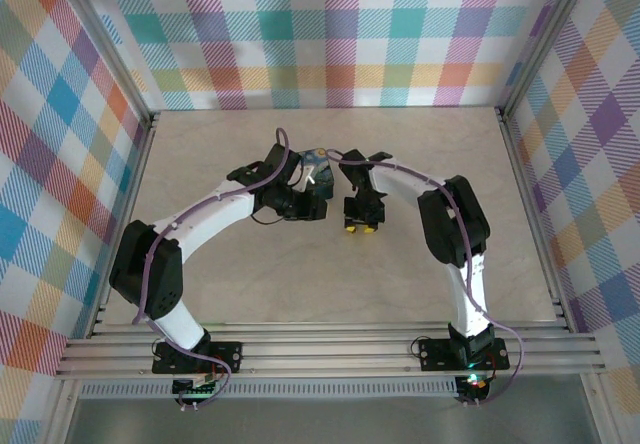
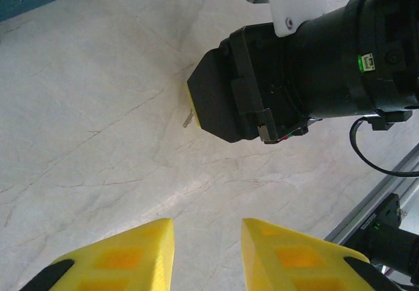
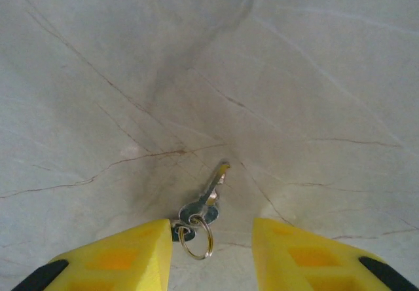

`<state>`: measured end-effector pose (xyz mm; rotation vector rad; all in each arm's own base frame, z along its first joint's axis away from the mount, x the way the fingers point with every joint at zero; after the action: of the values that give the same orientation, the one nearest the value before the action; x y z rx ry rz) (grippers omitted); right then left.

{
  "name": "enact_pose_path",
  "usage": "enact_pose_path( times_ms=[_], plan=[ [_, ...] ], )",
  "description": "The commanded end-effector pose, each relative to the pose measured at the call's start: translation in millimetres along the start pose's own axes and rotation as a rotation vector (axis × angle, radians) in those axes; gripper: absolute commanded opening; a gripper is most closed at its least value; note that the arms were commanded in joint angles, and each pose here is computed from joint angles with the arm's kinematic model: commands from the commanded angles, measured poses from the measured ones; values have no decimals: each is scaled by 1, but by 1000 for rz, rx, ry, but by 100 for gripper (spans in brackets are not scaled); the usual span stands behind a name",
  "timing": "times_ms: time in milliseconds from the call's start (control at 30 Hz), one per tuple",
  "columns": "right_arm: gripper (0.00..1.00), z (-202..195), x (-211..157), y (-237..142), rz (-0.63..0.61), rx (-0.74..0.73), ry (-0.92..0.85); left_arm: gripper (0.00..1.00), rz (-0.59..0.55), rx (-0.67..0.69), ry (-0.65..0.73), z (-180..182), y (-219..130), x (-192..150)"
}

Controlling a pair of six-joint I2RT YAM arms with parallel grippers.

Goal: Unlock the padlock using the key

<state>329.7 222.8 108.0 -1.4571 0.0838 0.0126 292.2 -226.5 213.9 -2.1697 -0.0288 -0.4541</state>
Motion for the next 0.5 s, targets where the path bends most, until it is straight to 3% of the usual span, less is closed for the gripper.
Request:
enact_pose_path(
  times_ms=[0,200,467],
  plan=[
    [38,5,0,6,27,-5,1,32,17,23,-11,2,0,-7],
    [33,0,-7,21,75,-57,-6,32,14,26,-12,3,-2,-10],
    [20,-1,-12,32,120,-41,-23,32,16,22,-9,3,-2,-12]
  ],
)
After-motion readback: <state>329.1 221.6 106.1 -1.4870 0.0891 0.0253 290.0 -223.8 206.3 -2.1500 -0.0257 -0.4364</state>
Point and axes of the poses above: each hand's point on the last joint's axis, 136 mm out from that joint toward the fingers, its own y axis out along the fingers, its own z axis along the line the jaws close on, x = y × z, the point moved 9 cm from there along -y, back along the fingers, and after that the axes turned 1 degree about y, right-handed, at the moved point
